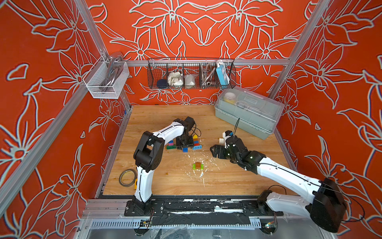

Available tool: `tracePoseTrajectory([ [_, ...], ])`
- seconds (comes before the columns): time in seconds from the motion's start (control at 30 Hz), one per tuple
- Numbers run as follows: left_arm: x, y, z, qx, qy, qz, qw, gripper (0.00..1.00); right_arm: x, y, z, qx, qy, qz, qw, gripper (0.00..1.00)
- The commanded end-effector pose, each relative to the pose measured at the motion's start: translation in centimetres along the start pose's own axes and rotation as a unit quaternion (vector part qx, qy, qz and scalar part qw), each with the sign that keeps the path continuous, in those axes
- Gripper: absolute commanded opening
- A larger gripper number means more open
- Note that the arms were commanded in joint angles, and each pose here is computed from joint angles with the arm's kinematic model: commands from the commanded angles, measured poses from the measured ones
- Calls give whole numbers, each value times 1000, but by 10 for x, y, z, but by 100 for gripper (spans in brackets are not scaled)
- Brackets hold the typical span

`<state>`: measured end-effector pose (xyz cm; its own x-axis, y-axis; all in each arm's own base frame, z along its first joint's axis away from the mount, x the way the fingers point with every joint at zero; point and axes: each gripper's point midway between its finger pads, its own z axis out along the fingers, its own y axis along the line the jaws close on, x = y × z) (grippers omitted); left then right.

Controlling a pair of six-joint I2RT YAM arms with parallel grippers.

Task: Assemble the number 1 with lego
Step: Pick up the lego brick from the center of the board.

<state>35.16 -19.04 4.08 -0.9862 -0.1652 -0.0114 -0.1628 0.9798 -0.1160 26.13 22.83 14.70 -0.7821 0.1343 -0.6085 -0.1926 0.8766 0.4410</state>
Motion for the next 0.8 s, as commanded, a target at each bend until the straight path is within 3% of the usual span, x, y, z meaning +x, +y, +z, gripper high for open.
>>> tracePoseTrajectory([
  [0.0,2,5,2,-10,6,4,1000,60,-3,2,1,-4,-1,1,1000,90],
  [0.2,1,4,8,-11,15,5,1000,48,-3,2,1,-3,0,1,1000,90],
  [0.6,7,5,15,-10,32,2,999,46,-3,2,1,-3,0,1,1000,90],
  [0.77,7,8,18,-20,37,-2,999,41,-3,2,0,-3,-1,0,1000,90],
])
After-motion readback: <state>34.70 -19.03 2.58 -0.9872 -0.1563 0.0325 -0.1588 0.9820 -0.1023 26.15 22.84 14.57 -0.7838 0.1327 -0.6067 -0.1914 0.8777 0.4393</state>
